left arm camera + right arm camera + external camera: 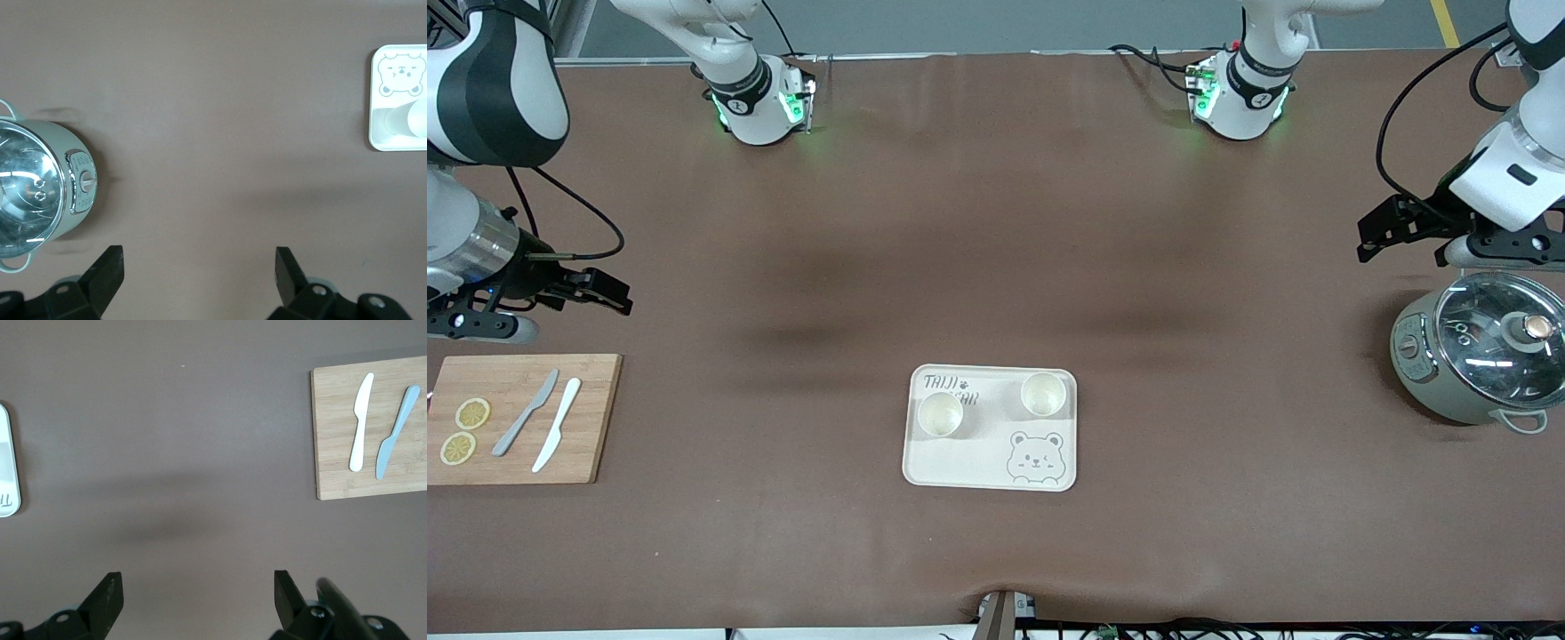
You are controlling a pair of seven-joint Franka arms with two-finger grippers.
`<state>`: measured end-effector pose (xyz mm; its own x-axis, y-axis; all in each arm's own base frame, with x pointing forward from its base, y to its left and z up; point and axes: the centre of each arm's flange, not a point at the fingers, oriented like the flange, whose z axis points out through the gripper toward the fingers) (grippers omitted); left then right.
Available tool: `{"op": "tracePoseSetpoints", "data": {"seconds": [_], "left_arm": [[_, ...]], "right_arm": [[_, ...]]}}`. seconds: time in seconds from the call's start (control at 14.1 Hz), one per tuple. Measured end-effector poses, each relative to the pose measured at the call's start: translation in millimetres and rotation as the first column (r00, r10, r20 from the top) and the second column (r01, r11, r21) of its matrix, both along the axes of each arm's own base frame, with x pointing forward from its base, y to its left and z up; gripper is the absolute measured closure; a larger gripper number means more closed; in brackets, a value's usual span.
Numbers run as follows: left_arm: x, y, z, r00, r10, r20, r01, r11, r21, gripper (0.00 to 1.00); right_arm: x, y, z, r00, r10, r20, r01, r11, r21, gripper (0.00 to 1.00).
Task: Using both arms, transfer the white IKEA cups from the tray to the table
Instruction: 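Move the left gripper from rest toward the white cups on the tray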
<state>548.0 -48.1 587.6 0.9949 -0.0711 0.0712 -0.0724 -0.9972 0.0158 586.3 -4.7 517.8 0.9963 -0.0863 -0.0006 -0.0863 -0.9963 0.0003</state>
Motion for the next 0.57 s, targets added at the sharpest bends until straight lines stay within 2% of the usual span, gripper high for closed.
{"op": "tracePoseSetpoints", "data": {"seconds": [0.35,0.57], "left_arm": [[8.0,-18.0,-19.9,0.999,-0.023,-0.03,0.023,1.0,0.004,0.0],[18.8,-25.8,-28.9,1.0,0.002,0.002,-0.002,1.0,-0.002,0.0]], "right_arm": [[0.1,0.1,0.0,1.0,0.0,0.001,0.0,1.0,0.0,0.0],[0.1,0.1,0.1,1.0,0.0,0.001,0.0,1.0,0.0,0.0]]}}
